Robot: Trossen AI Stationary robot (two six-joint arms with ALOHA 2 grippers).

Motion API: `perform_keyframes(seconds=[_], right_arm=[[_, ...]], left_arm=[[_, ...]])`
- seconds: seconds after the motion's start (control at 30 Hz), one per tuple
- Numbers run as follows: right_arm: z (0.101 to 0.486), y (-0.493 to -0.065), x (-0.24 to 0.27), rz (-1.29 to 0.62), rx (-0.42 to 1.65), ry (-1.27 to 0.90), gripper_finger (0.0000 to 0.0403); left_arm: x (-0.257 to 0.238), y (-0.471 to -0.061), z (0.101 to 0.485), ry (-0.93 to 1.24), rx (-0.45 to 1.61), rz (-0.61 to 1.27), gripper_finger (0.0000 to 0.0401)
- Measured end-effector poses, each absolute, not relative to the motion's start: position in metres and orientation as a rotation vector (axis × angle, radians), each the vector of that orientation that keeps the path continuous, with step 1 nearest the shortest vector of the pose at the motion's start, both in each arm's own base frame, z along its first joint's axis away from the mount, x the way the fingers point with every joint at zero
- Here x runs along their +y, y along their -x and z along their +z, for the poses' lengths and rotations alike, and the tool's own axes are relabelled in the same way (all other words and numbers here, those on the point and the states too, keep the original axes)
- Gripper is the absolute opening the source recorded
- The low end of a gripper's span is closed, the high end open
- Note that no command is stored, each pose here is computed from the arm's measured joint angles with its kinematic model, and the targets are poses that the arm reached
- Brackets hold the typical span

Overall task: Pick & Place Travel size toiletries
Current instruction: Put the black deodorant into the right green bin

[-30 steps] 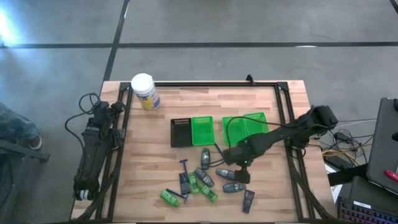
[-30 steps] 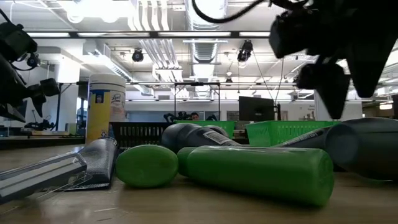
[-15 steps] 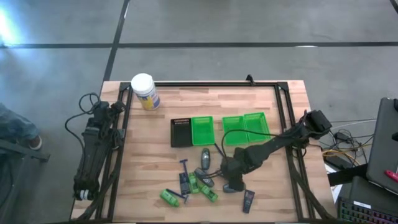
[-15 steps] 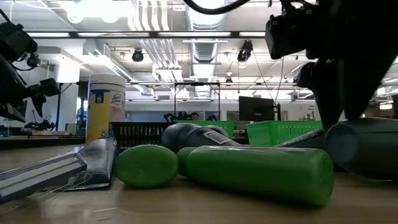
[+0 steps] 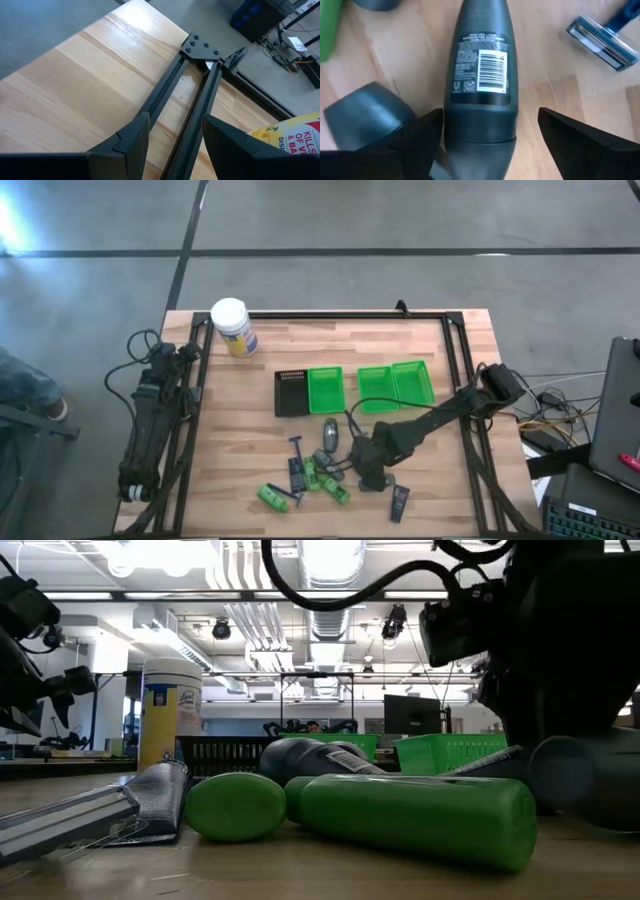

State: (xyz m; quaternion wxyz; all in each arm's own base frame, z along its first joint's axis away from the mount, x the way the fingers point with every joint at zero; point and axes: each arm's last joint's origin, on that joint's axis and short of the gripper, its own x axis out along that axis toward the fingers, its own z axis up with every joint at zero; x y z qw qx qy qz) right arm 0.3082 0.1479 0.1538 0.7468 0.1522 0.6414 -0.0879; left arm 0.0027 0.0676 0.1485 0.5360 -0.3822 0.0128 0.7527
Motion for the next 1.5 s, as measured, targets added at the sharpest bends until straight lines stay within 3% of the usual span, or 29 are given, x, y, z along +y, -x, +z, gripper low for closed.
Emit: perform_keyframes(seconds=[0.2,0.6,1.0,1.23,1.5], right_arm=[[0.148,-0.304,0.146,-0.229,1.411,-0.334,0.0323],[0.146,-0.307,0.146,-0.207,1.36,-0.319,0.0235],[0.152,-0.309,0.146,-0.18,1.374,-0.348,0.0217],[0.186,-0.29,0.135,-0.466,1.322,-0.526,0.0207],[0.235,-0.233,0.103,-1.005,1.116,-0.825,0.0212]], left_arm=[[0.068,-0.003,0.149,0.911,0.03,1.791,0.0186],[0.068,-0.003,0.148,0.911,0.03,1.79,0.0186],[0.068,-0.003,0.149,0.911,0.03,1.79,0.0186],[0.068,-0.003,0.149,0.911,0.03,1.79,0.0186],[0.068,-0.003,0.148,0.911,0.031,1.79,0.0186]])
